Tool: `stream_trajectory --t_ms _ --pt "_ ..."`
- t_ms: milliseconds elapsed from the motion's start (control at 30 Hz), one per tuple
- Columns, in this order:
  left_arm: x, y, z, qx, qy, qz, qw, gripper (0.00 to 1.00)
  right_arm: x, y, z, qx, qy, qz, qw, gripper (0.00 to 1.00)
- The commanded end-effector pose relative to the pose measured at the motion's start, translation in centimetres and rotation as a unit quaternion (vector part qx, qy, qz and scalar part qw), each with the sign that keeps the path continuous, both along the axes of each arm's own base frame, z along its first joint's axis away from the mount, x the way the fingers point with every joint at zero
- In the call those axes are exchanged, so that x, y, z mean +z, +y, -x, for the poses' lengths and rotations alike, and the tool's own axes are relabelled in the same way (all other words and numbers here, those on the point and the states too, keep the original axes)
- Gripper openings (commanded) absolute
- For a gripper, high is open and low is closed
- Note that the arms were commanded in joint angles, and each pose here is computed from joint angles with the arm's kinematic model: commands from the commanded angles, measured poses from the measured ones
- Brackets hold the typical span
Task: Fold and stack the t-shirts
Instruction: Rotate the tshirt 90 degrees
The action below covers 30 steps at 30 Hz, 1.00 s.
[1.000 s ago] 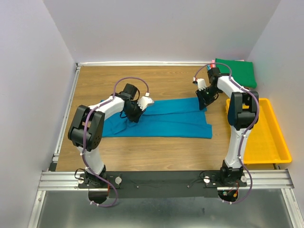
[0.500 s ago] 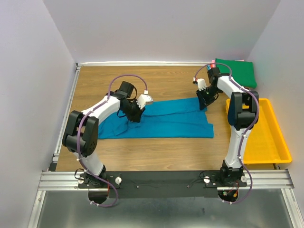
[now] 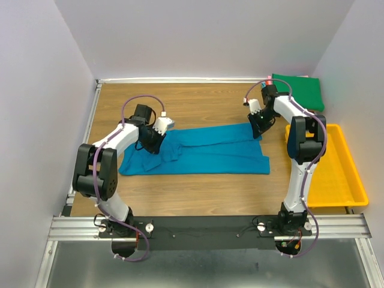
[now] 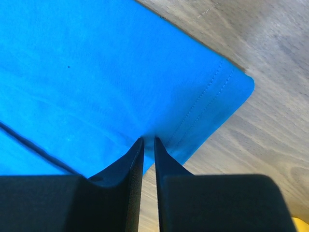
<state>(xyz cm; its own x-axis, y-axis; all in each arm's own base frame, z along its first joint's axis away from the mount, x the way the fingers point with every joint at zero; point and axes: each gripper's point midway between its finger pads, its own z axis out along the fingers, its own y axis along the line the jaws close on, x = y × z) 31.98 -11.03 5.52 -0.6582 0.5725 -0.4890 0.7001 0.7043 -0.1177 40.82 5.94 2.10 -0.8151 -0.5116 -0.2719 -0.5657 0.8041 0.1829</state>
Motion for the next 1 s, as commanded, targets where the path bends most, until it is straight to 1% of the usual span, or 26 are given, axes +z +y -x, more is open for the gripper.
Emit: stream_trajectory --t_ms 0,100,133,200,233,267,300,333,367,400,433,467,500,533,567,600,633,700,733,767,800,833,867,900,933,967 --pt "-3.1 2.4 0.4 0.045 0.033 -0.07 0.996 0.23 -2.1 -1.3 1.4 0.011 0.025 0.045 0.999 0.21" --pt "-5.1 3.4 0.2 0.054 0.056 -0.103 0.992 0.18 -2.6 -1.7 3.5 0.017 0.045 0.055 0.997 0.2" --pt "-5.0 3.5 -0.9 0.057 0.05 -0.108 0.991 0.17 -2.6 -1.9 4.1 0.02 0.049 0.057 0.997 0.2" --pt "-6.4 4.0 -1.7 0.057 0.067 -0.117 0.989 0.14 -2.6 -2.2 6.3 0.026 0.065 0.061 0.996 0.18" --pt "-5.5 3.8 -4.0 0.06 0.05 -0.113 0.99 0.14 -2.7 -2.3 7.1 0.029 0.07 0.063 0.995 0.19" --pt "-7.0 3.8 -4.6 0.056 0.066 -0.119 0.989 0.13 -2.7 -2.3 8.2 0.036 0.076 0.063 0.994 0.19" --pt "-7.2 3.8 -5.4 0.051 0.073 -0.121 0.989 0.13 -2.8 -2.3 10.2 0.04 0.092 0.064 0.993 0.19" --pt "-5.5 3.3 -9.1 0.052 0.035 -0.118 0.991 0.12 -2.8 -2.0 11.5 0.053 0.099 0.064 0.992 0.19" --pt "-6.9 3.2 -10.3 0.049 0.045 -0.122 0.99 0.12 -2.7 -1.6 12.9 0.065 0.108 0.064 0.99 0.19" --pt "-6.7 3.1 -11.7 0.046 0.042 -0.125 0.99 0.12 -1.6 -0.8 13.7 0.081 0.098 0.059 0.99 0.18" --pt "-5.5 2.1 -15.9 0.047 0.007 -0.11 0.993 0.12 -1.6 0.6 17.1 0.119 0.13 0.055 0.983 0.19" --pt "-4.7 1.8 -17.4 0.047 -0.004 -0.106 0.993 0.12 -1.0 1.7 18.6 0.141 0.138 0.044 0.979 0.2" --pt "-3.5 1.4 -19.4 0.053 -0.024 -0.097 0.994 0.12 0.1 3.8 20.1 0.16 0.144 0.003 0.977 0.2" --pt "0.7 0.6 -23.1 0.065 -0.082 -0.068 0.992 0.13 1.6 5.3 20.7 0.18 0.133 -0.02 0.974 0.21" --pt "2.7 0.2 -24.9 0.075 -0.108 -0.05 0.99 0.16 3.1 6.6 21.4 0.181 0.141 -0.06 0.972 0.22" --pt "2.8 0.2 -25.0 0.073 -0.107 -0.043 0.991 0.17 3.9 6.9 21.0 0.178 0.135 -0.066 0.973 0.22" --pt "4.4 0.0 -25.6 0.078 -0.126 -0.033 0.989 0.18 4.6 7.2 20.5 0.175 0.127 -0.069 0.974 0.23" --pt "8.1 -0.2 -25.8 0.085 -0.165 -0.014 0.983 0.22 6.3 7.8 18.3 0.17 0.094 -0.072 0.978 0.23" --pt "8.8 -0.3 -25.2 0.083 -0.169 -0.009 0.982 0.23 6.7 8.0 17.4 0.17 0.082 -0.072 0.979 0.23" --pt "9.6 -0.5 -23.8 0.081 -0.17 0.0 0.982 0.24 7.0 8.3 16.0 0.168 0.064 -0.072 0.981 0.24" --pt "9.6 -0.6 -22.7 0.079 -0.164 0.005 0.983 0.25 6.9 8.2 15.1 0.165 0.056 -0.063 0.983 0.24" --pt "7.5 -0.5 -20.8 0.077 -0.132 0.002 0.988 0.25 6.7 8.3 14.4 0.161 0.049 -0.058 0.984 0.24" --pt "8.5 -0.8 -19.7 0.072 -0.134 0.01 0.988 0.25 5.9 8.2 13.1 0.154 0.043 -0.049 0.986 0.24" --pt "8.0 -0.9 -18.7 0.07 -0.123 0.013 0.99 0.25 5.5 8.3 12.4 0.152 0.039 -0.046 0.987 0.24" --pt "5.8 -0.9 -16.7 0.069 -0.09 0.01 0.994 0.25 5.1 8.4 11.9 0.149 0.035 -0.042 0.987 0.23" --pt "6.3 -1.2 -16.0 0.064 -0.093 0.024 0.993 0.25 4.5 8.6 11.1 0.141 0.031 -0.041 0.989 0.23"
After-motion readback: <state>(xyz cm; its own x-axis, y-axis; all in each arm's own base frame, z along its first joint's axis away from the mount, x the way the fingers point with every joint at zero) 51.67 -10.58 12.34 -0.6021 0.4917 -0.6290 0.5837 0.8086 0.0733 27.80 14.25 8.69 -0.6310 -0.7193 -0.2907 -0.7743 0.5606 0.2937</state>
